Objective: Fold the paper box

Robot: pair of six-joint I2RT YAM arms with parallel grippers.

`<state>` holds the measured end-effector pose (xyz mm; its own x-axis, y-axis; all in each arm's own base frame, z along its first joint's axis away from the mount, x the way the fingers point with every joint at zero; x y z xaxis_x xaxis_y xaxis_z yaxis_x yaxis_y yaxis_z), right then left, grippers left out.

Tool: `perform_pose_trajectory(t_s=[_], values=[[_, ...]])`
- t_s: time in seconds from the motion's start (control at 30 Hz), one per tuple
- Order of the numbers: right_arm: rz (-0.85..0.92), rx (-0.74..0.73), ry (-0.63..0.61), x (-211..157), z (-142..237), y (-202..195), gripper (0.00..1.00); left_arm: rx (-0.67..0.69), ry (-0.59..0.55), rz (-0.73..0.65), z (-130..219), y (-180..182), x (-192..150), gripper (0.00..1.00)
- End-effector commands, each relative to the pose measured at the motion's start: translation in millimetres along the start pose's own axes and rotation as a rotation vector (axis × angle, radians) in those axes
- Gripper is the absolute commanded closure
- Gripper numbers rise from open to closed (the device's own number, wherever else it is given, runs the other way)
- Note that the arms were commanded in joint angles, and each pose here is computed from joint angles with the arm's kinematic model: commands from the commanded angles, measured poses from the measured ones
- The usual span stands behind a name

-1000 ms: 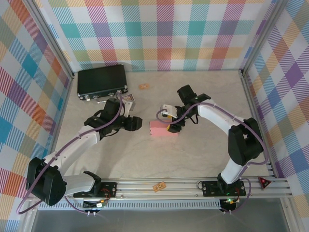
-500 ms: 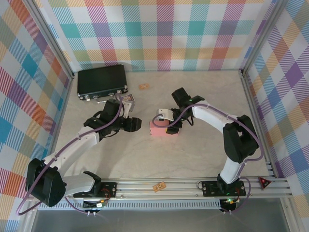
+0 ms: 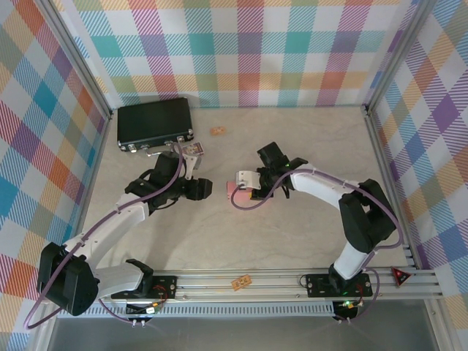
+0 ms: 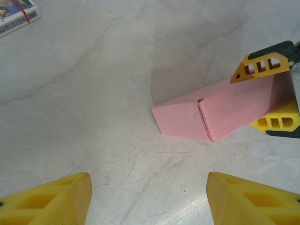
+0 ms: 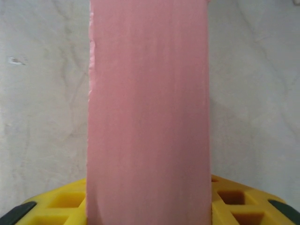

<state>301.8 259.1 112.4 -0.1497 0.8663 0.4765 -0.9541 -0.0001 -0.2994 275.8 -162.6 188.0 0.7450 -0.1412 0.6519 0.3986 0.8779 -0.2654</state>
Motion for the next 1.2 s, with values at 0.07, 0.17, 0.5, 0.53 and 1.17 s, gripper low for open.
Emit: perform_pose_trajectory(t_s=[0.07,0.17,0.5,0.53,1.17], values=[[0.066,-0.251,0.037,0,1,-25,0.55,0.014,0.003,0.013,3,5,-4,0.35],[0.094,-0.355,0.079,-5,-6,-32,0.55,0.013,0.005,0.014,2,5,-4,0.34],[0.218,-0.604,0.158,-7,-36,-34,0.52,0.019,0.009,0.017,1,6,-5,0.35],[0.22,-0.593,0.157,-7,-39,-29,0.51,0.019,0.012,0.017,0,7,-6,0.34],[0.064,-0.439,-0.076,14,-14,15,0.24,0.046,0.015,0.017,-2,13,-8,0.33]])
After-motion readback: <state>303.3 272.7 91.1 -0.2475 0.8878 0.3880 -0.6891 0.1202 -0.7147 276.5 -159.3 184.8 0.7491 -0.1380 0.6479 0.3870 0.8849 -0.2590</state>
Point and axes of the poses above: each hand's point on the last joint's axis, 136 mm out from that joint toward the fingers, its own z axis back along the fingers, its own y axis along the line the jaws close on, x = y × z, the point moved 3 cm from there along z, back along the fingers, and after that the axes turned 2 degrees about -z, right-handed, at the moved point
